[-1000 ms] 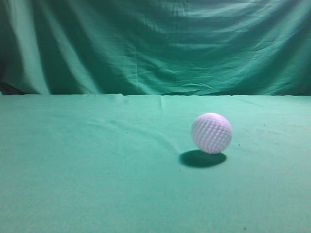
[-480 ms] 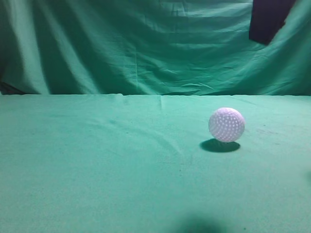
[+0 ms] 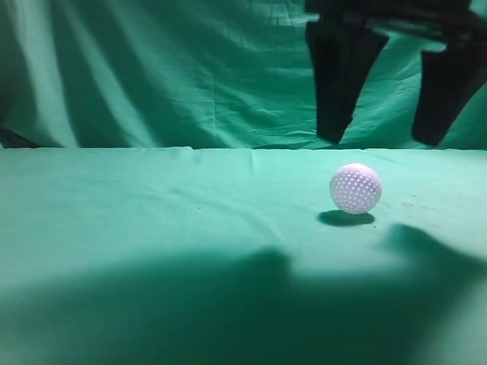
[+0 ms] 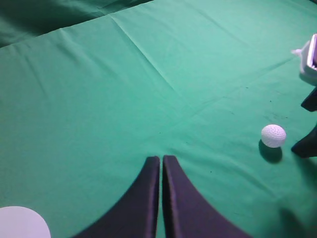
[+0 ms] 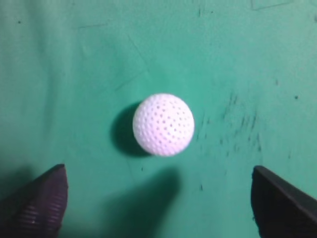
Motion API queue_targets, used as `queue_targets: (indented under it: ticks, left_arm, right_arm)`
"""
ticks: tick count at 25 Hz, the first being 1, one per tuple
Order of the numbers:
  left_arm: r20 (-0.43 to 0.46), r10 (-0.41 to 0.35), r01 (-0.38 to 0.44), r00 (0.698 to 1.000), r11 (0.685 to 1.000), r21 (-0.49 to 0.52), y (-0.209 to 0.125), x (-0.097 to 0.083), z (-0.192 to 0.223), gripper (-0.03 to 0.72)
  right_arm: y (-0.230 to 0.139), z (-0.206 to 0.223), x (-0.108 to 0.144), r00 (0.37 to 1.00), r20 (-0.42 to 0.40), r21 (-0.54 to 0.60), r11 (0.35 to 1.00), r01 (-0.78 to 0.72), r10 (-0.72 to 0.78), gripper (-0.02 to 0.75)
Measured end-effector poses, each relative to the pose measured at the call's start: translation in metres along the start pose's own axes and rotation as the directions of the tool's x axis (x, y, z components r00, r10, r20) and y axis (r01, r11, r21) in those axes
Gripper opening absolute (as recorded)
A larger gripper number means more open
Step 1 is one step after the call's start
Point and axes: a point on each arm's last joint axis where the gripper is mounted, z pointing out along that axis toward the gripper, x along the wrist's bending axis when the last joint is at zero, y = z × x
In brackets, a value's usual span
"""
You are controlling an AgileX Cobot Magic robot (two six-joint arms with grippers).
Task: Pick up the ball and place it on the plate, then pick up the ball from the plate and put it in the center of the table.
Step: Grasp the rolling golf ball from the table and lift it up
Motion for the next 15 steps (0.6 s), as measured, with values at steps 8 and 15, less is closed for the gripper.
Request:
queue_targets:
  ticks: [8,15]
  left_arm:
    - [0.005,0.0,0.0,1.0,1.0,0.005,0.0,0.0,0.0,0.0]
    - [0.016,0.0,0.0,1.0,1.0,0.017,-0.002,-0.001,0.0,0.0]
  right_arm:
    - [0.026,0.038,-0.002,1.0,-0.001,0.081,0.997,-0.005,0.005,0.646]
    - [0.033,0.054,-0.009,0.999,-0.007,0.114,0.993,-0.04,0.041,0.646]
